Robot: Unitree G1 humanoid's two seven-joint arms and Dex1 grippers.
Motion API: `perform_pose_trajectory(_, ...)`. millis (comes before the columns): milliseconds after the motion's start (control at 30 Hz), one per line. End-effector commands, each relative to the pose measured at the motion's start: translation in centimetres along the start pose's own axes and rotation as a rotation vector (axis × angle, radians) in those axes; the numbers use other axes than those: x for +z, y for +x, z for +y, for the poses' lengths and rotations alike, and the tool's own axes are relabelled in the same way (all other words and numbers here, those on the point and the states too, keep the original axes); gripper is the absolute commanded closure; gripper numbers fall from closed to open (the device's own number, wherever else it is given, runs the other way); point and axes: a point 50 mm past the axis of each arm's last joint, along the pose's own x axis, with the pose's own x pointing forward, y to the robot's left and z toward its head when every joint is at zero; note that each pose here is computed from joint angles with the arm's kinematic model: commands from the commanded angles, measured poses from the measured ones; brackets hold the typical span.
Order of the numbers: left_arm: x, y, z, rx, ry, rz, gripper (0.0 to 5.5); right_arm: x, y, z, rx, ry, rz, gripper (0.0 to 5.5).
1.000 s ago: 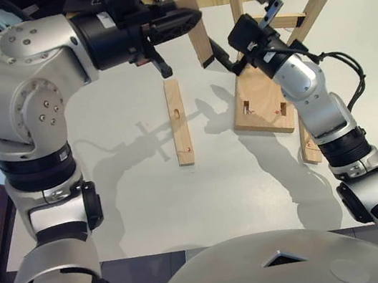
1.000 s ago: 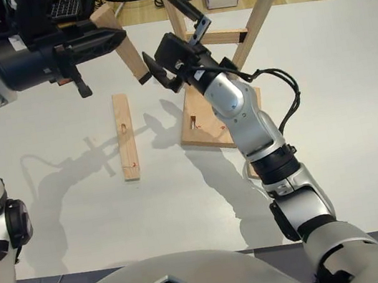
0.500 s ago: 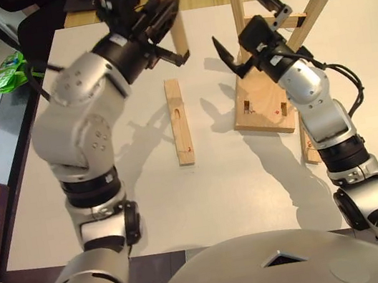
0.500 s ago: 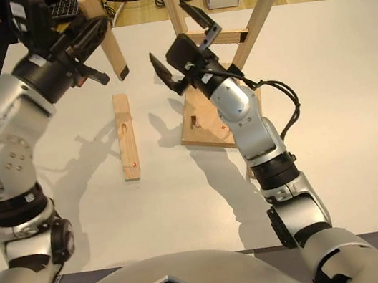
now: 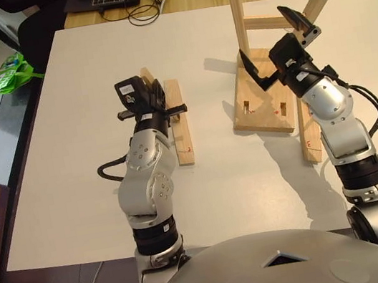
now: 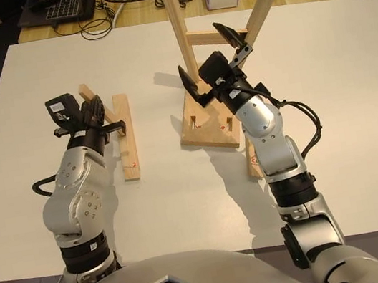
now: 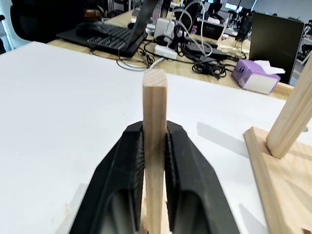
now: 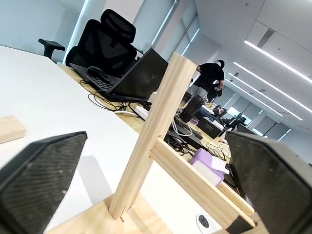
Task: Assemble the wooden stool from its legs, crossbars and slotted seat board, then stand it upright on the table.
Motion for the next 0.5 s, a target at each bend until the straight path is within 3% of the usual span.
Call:
perform_pose_trajectory(33,-0.8,1.4,-0.7,0.078,-0.093,0.006,5.10,0.4,0.1,0.6,0.031,0.024,-0.013,0.10)
perform_pose_trajectory(333,-1.0,3.1,-1.9,0.064,-0.108,-0.011,5.10,0.4,0.3,1.1,0.035,0.037,-0.012,0.10)
perform_pose_trajectory(500,-4.4,2.8,-1.5,-0.048,0.028,-0.024,5.10,0.4,0.2,1.3,0.038,0.045,-0.016,0.10)
